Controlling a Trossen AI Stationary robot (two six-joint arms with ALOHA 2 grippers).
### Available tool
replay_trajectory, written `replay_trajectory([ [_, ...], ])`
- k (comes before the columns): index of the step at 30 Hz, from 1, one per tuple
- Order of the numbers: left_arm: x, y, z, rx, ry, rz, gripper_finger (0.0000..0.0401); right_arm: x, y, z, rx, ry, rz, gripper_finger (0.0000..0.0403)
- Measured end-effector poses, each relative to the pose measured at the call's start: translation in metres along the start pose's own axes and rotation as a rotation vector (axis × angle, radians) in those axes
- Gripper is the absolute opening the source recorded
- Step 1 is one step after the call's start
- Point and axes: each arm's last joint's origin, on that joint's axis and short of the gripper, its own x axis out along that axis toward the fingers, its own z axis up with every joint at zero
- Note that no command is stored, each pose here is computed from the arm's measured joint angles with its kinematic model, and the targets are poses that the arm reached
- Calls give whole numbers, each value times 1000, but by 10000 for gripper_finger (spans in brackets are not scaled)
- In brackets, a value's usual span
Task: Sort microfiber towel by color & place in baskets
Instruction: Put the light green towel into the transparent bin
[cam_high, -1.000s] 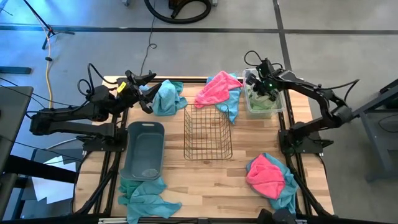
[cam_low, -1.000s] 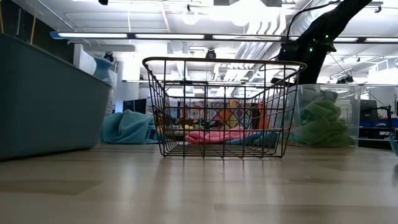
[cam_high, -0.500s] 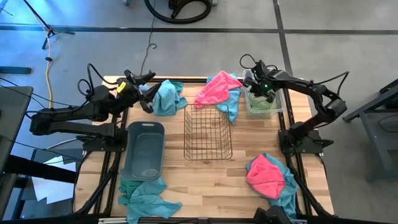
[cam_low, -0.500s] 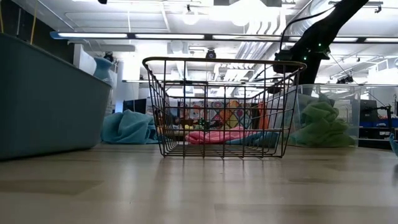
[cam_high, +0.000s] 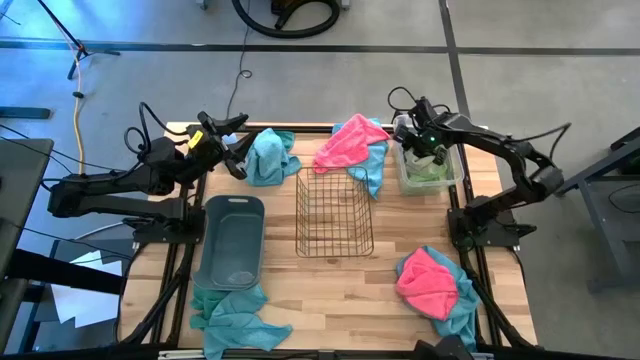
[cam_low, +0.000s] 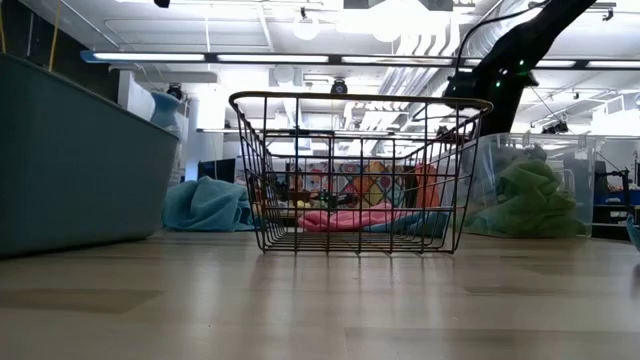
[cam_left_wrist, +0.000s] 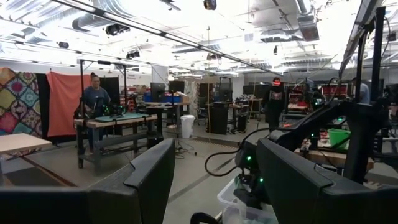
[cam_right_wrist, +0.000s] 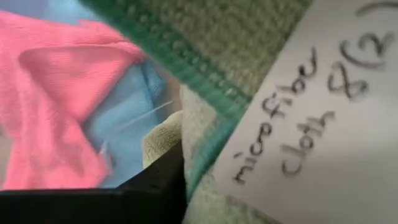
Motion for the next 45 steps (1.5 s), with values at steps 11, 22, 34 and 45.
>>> replay_trajectory([
  [11,0,0,0,-1,-2,1,213,-39,-10,-7,23,-45,70,167],
  [22,0,0,0,-1,-1,1,213,-68,-27,-16,36,-61,67,167],
  [34,0,0,0,-1,-1,1,213,-106,-47,-19,74,-184,171,167],
  [45,0,0,0,-13,0,8,213,-96,-18,-1,62,-396,269,15],
])
